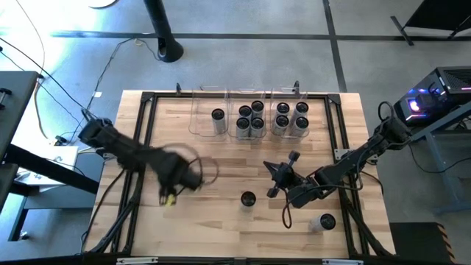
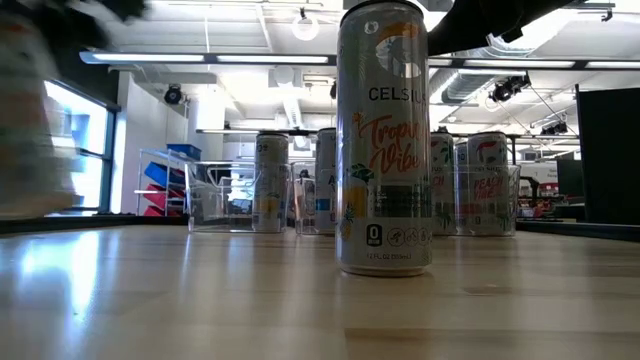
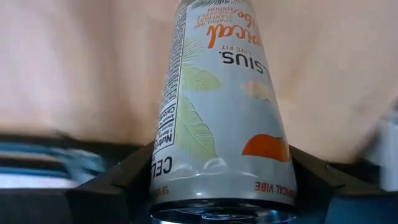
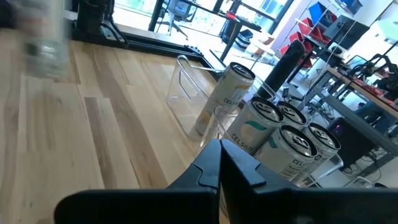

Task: Sort soda cans
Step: Put the bottom left white-yellow soda can into the left transparent bin

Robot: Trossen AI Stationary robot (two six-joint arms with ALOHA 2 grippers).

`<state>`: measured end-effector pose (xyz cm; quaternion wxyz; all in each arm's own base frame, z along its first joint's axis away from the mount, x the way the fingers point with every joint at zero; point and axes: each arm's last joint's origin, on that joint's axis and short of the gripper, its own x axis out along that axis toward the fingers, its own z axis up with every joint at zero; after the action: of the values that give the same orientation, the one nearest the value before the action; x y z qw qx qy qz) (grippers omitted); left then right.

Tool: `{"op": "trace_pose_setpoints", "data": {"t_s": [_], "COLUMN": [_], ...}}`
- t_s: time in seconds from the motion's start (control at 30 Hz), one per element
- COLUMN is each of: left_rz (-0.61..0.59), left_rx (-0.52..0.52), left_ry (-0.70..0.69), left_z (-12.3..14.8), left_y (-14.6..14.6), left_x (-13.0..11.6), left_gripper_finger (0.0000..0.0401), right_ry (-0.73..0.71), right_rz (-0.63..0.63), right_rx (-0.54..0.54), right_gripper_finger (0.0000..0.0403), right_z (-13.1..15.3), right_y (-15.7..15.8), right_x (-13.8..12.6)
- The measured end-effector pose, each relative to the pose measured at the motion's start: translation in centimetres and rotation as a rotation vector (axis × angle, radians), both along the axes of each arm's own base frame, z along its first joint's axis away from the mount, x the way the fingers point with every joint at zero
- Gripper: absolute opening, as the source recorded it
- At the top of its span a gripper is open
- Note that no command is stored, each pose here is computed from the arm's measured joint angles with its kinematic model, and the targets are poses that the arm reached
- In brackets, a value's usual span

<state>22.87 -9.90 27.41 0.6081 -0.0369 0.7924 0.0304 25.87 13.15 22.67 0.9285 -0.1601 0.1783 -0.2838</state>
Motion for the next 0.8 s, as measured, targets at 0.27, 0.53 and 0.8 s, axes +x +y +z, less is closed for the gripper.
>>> {"op": "trace_pose_setpoints", "data": {"t_s": [0.27,0.53,0.8], "left_rz": [-0.443,-0.555,-0.582], "left_rx": [0.216,0.456,0.592], "left_ry": [-0.128,-0.168,-0.104], "left_z": [2.6,6.5,8.3], "left_y": [5.7,10.0,13.5], "left_x": [2.5,3.6,3.4], "left_gripper_finger": [0.0243,0.0243,0.0243], "right_ry": [-0.019,-0.051,-0.068], "right_rz": [-0.001,-0.013,0.002], "right_rx": [0.036,0.079,0.138], "right_gripper_finger": [0.0000,0.0000,0.0000], "right_z": [0.0,0.0,-0.1], "right_y": [0.1,0.1,0.2], "right_x": [0.0,0.0,0.0]}}
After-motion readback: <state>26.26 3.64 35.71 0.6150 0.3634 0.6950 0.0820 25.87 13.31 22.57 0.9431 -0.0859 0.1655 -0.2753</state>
